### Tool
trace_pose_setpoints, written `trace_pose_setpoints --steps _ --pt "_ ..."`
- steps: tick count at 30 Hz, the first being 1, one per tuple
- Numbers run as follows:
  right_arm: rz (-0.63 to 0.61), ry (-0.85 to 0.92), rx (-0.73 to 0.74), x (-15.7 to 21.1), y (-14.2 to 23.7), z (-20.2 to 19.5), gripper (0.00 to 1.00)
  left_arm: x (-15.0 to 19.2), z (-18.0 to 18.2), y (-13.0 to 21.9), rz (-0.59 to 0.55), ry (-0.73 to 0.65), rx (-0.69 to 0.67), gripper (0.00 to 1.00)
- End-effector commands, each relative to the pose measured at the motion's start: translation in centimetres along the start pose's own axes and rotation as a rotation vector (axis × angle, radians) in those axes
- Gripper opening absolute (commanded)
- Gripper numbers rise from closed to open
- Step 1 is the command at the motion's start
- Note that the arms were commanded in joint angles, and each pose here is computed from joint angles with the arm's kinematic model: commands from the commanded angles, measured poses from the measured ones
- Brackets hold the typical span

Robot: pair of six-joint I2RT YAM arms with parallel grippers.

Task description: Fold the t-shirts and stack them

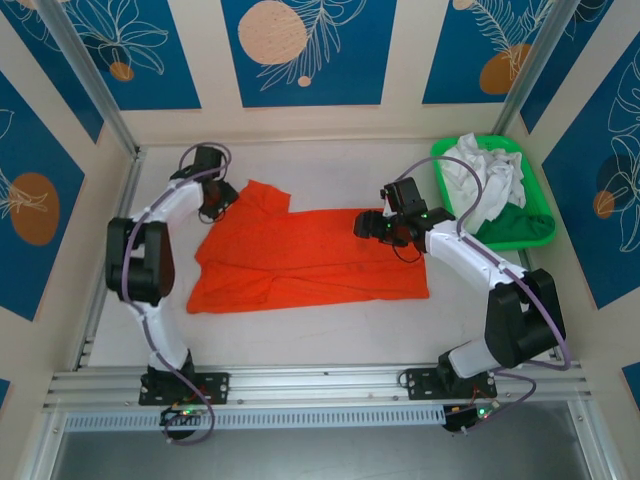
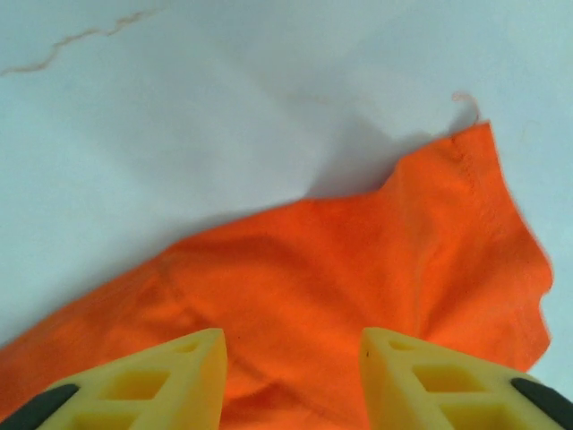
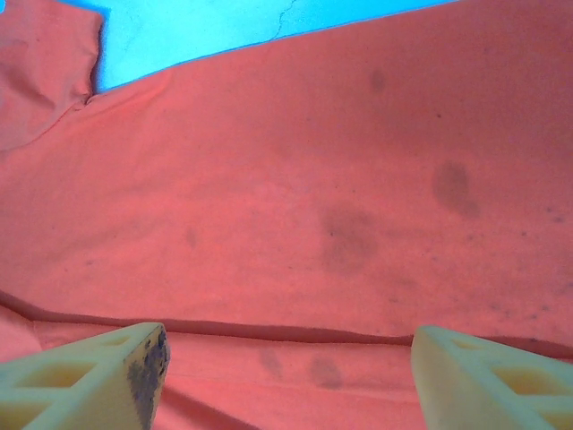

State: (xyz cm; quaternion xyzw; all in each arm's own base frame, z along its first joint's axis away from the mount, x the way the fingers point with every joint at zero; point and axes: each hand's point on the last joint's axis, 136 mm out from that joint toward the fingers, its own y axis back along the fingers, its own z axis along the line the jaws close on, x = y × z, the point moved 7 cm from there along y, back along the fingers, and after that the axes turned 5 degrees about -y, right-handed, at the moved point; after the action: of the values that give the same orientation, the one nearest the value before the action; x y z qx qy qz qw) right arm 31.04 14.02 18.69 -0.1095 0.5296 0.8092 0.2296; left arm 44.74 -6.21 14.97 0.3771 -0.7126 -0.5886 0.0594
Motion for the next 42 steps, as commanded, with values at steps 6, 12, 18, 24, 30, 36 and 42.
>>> trace_pose_setpoints --steps 6,12,18,24,30,36,42 --pt "-0.018 0.001 0.028 0.4 0.1 -0.8 0.73 0.2 0.0 -3.0 0.075 0.029 -0.200 0.35" --pt "-0.013 -0.018 0.034 1.3 -0.2 -1.6 0.72 0.0 -0.2 -4.6 0.102 0.012 -0.238 0.35" --pt "-0.003 -0.043 0.046 2.4 -0.4 -2.4 0.72 0.2 0.6 -6.6 0.134 -0.003 -0.278 0.34" --pt "-0.006 -0.054 0.060 2.6 -0.2 -2.8 0.72 0.9 1.0 -7.9 0.179 -0.011 -0.286 0.24" --pt "-0.032 -0.049 0.051 1.2 -0.2 -2.3 0.72 1.3 1.5 -8.0 0.199 -0.026 -0.303 0.01" --pt "-0.065 -0.121 0.096 -2.4 -0.8 -3.4 0.72 1.2 1.2 -6.6 0.185 -0.022 -0.257 0.00" --pt "-0.069 -0.271 0.243 -7.4 -3.3 -7.5 0.67 1.1 1.1 -5.0 0.157 -0.024 -0.216 0.00"
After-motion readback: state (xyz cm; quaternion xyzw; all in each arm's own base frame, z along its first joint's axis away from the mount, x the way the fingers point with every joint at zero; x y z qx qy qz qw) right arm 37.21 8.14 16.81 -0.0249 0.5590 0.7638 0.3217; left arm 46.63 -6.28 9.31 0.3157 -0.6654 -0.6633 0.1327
